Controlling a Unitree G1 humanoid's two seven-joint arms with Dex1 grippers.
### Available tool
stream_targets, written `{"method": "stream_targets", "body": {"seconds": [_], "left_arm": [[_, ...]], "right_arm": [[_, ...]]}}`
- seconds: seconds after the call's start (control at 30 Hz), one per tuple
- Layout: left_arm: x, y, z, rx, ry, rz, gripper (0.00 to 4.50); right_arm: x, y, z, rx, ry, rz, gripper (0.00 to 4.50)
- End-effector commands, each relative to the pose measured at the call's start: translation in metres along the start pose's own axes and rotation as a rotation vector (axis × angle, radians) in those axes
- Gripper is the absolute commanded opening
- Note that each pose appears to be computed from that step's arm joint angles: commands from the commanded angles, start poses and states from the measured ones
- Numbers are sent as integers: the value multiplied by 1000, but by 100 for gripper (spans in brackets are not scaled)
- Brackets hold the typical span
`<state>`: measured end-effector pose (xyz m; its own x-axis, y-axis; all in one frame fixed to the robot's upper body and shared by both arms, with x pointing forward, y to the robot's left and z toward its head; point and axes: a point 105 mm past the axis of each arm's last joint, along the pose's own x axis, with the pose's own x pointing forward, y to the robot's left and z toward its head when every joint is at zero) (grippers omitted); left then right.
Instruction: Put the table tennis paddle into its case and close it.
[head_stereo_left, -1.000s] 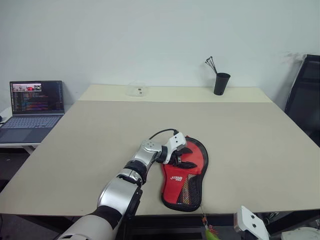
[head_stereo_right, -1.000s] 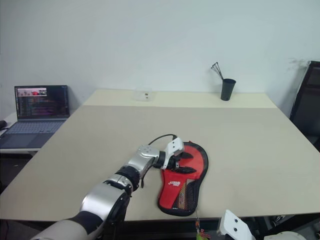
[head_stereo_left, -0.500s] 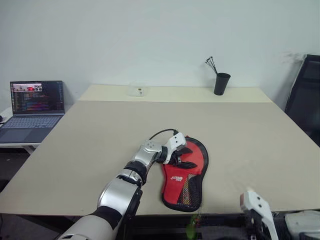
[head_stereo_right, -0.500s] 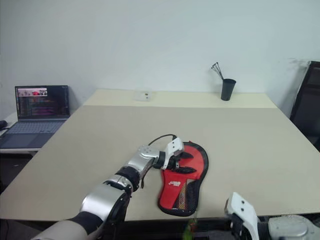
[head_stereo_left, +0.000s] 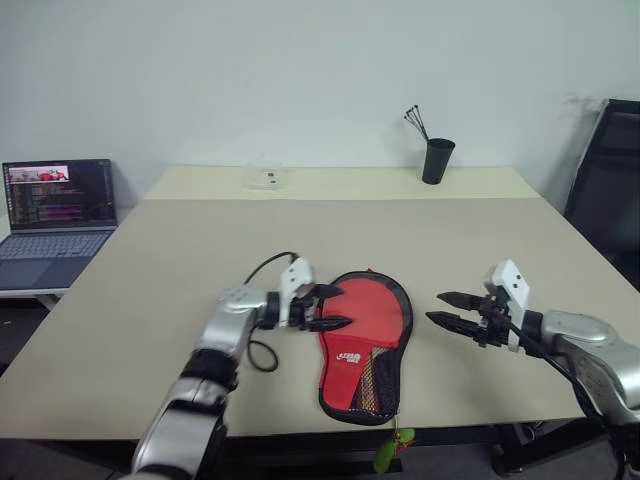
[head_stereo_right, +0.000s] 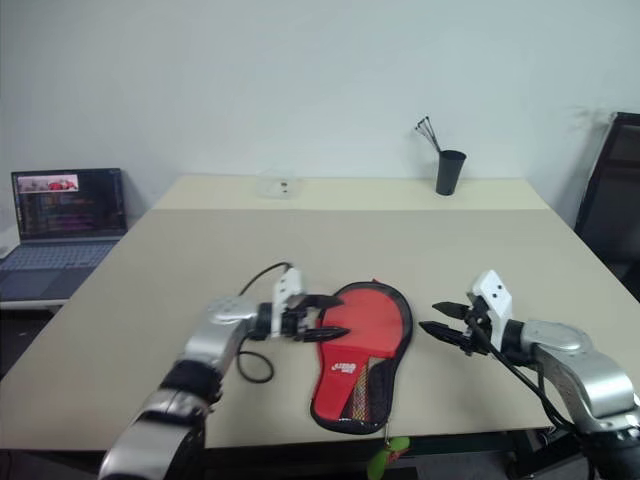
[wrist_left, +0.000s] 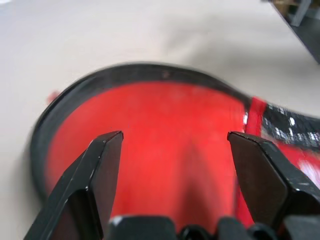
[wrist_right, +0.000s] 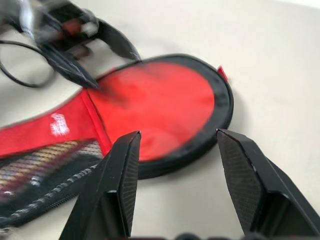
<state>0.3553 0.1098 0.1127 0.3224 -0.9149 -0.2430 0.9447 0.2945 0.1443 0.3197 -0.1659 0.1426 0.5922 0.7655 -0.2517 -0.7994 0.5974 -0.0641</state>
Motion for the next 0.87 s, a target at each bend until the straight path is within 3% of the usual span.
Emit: {"method": "stream_targets", "body": {"seconds": [0.03, 0.27, 0.57, 0.87], "left_arm": [[-23, -7, 17, 3, -49, 76, 366], [-48, -15, 18, -36, -39, 245, 366], [-40, -5, 45, 38, -41, 333, 366], [-47, 7, 33, 8, -43, 370, 366]], "right_arm": [[8, -11, 11, -62, -43, 40, 262], [12, -40, 11, -89, -29, 43, 262], [-29, -84, 7, -97, 16, -104, 262], [-38, -76, 9, -121, 42, -130, 262]]}}
